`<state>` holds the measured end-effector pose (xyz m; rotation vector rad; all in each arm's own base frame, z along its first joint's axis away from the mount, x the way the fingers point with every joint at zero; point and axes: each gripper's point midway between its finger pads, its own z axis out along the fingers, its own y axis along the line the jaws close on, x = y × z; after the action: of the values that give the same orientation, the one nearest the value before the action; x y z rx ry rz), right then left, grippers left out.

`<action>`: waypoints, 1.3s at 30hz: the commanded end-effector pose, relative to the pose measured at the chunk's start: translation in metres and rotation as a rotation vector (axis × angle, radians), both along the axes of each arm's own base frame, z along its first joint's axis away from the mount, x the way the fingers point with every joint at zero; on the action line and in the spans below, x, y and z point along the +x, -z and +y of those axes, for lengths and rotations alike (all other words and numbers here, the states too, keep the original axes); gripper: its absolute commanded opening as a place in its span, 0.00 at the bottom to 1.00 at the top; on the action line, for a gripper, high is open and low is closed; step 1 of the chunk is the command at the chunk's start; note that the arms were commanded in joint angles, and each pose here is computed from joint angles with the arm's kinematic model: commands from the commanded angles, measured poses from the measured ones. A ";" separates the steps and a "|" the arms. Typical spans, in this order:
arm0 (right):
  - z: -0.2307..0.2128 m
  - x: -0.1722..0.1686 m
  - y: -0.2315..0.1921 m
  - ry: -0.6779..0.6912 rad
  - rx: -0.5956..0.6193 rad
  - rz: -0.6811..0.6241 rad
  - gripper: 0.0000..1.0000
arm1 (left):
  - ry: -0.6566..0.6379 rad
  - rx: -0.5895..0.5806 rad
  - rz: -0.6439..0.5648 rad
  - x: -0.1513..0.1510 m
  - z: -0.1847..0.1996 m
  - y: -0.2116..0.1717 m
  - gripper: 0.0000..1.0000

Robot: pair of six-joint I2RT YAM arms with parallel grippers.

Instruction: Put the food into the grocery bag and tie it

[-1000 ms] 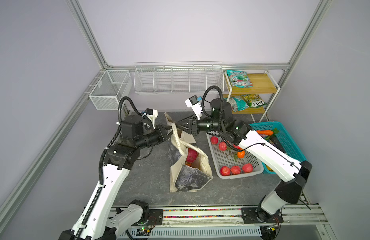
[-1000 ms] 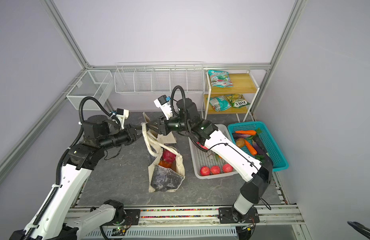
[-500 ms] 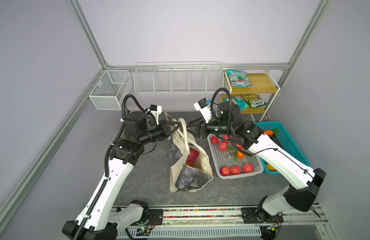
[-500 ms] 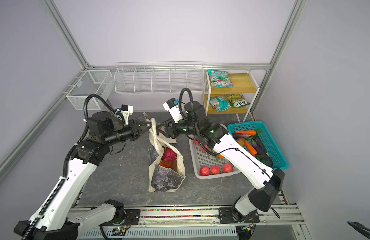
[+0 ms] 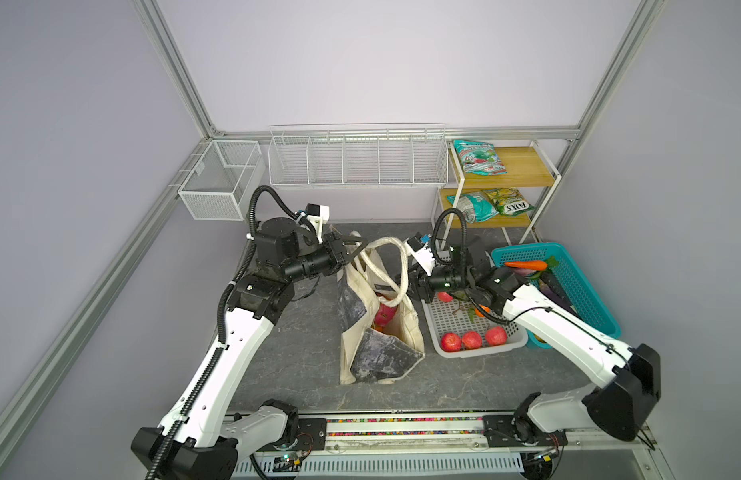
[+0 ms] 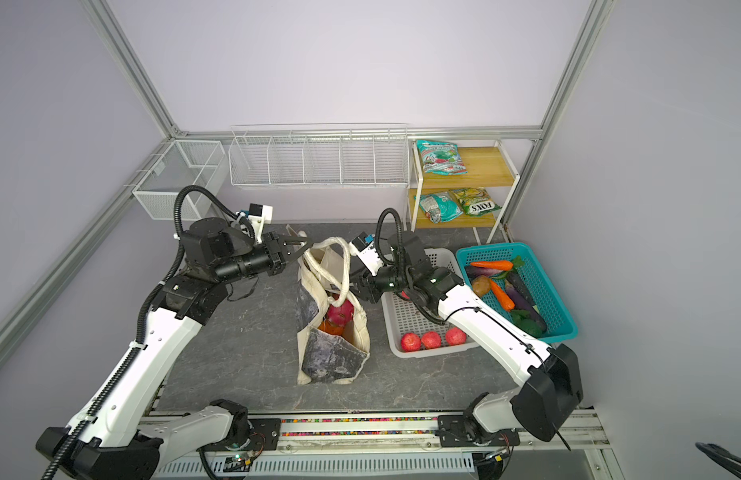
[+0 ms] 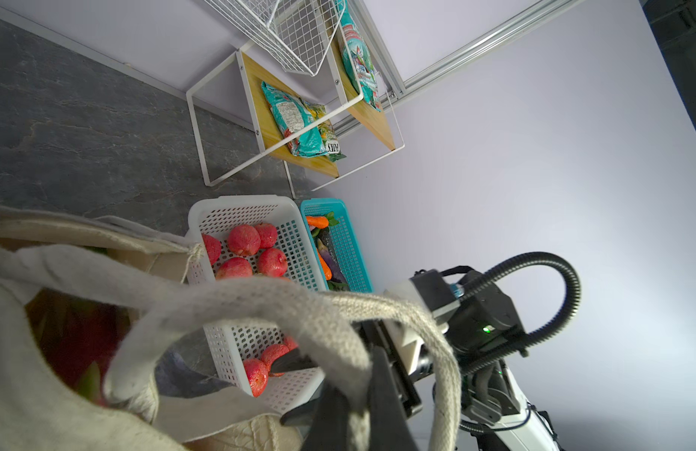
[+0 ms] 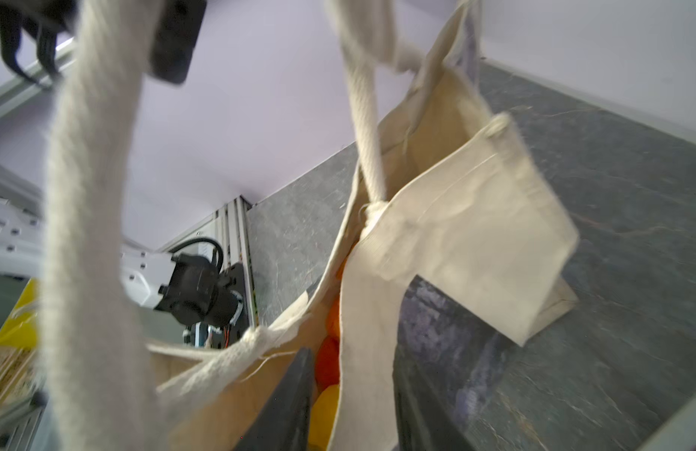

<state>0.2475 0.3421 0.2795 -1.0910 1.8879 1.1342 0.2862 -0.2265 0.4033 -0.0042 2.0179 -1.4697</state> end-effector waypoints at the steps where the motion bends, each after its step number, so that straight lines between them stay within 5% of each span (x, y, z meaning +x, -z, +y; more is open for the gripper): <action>1: 0.012 -0.029 -0.028 -0.204 0.132 -0.160 0.38 | 0.029 -0.005 0.004 -0.005 -0.004 0.002 0.00; 13: 0.023 -0.049 -0.046 -0.275 0.151 -0.195 0.39 | 0.076 0.065 0.053 -0.028 -0.021 0.036 0.00; 27: 0.033 -0.052 -0.045 -0.278 0.153 -0.201 0.38 | 0.143 0.006 0.035 -0.037 -0.047 0.026 0.00; 39: 0.021 -0.069 -0.032 -0.290 0.145 -0.274 0.54 | 0.176 -0.030 0.004 -0.026 -0.060 0.005 0.00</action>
<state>0.2000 0.3664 0.3025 -1.3227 1.5730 1.2003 0.2584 -0.2830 0.3741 0.1298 2.1144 -1.5823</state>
